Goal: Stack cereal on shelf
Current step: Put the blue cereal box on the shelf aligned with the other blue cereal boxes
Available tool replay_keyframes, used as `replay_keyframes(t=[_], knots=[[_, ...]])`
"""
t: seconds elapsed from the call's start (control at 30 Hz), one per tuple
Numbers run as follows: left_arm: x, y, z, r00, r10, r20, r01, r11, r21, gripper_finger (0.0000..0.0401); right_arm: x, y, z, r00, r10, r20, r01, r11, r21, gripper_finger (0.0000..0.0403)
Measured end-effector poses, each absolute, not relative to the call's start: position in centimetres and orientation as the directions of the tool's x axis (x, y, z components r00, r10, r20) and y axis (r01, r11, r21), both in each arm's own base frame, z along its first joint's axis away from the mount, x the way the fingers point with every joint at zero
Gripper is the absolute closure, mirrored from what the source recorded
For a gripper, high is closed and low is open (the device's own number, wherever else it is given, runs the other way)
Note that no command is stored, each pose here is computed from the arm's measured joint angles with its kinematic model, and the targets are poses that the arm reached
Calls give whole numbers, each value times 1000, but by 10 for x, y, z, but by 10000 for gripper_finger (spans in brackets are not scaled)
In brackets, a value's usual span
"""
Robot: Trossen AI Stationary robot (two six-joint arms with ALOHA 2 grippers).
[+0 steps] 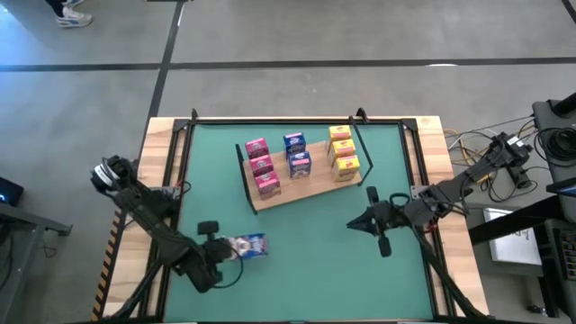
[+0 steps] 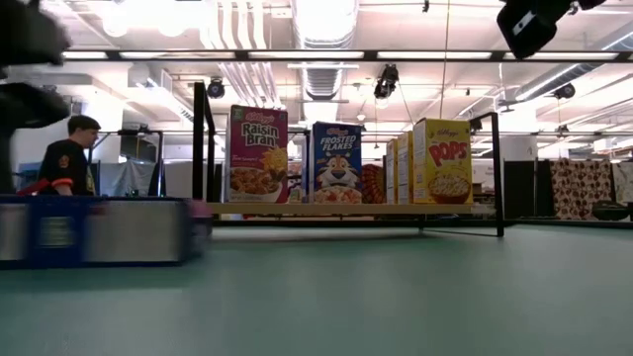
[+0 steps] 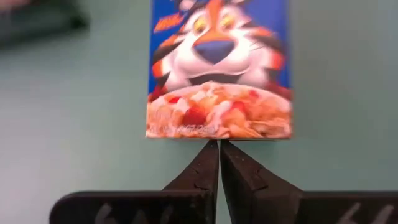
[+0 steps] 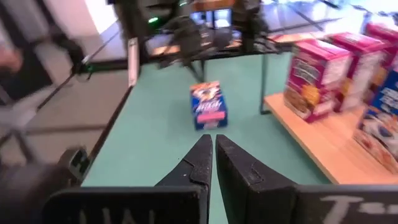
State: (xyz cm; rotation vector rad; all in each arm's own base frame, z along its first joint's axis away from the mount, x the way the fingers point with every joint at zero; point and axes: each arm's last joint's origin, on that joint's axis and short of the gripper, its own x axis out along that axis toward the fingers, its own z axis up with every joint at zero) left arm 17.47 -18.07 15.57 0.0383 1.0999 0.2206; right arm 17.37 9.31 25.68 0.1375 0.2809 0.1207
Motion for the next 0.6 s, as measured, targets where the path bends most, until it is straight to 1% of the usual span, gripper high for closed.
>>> replay_keyframes(t=[0.1, 0.2, 0.3, 0.43, 0.53, 0.6], knots=[[191, -184, 160, 547, 149, -824, -106, 988, 109, 401, 178, 90, 257, 962, 100, -256, -34, 968, 249, 390], [203, -187, 165, 623, 112, -774, -55, 994, 100, 401, 184, 87, 255, 963, 77, -257, 28, 925, 379, 390], [205, -187, 166, 653, 136, -745, -54, 990, 134, 401, 191, 87, 245, 949, 63, -307, 116, 840, 530, 390], [206, -185, 166, 681, 192, -707, -85, 979, 184, 401, 202, 89, 230, 918, 114, -379, 180, 732, 657, 390], [206, -185, 166, 684, 189, -704, -69, 978, 196, 401, 211, 93, 216, 893, 107, -438, 260, 670, 695, 390], [206, -185, 166, 684, 189, -705, -60, 977, 203, 401, 217, 94, 208, 883, 96, -460, 296, 647, 703, 390]])
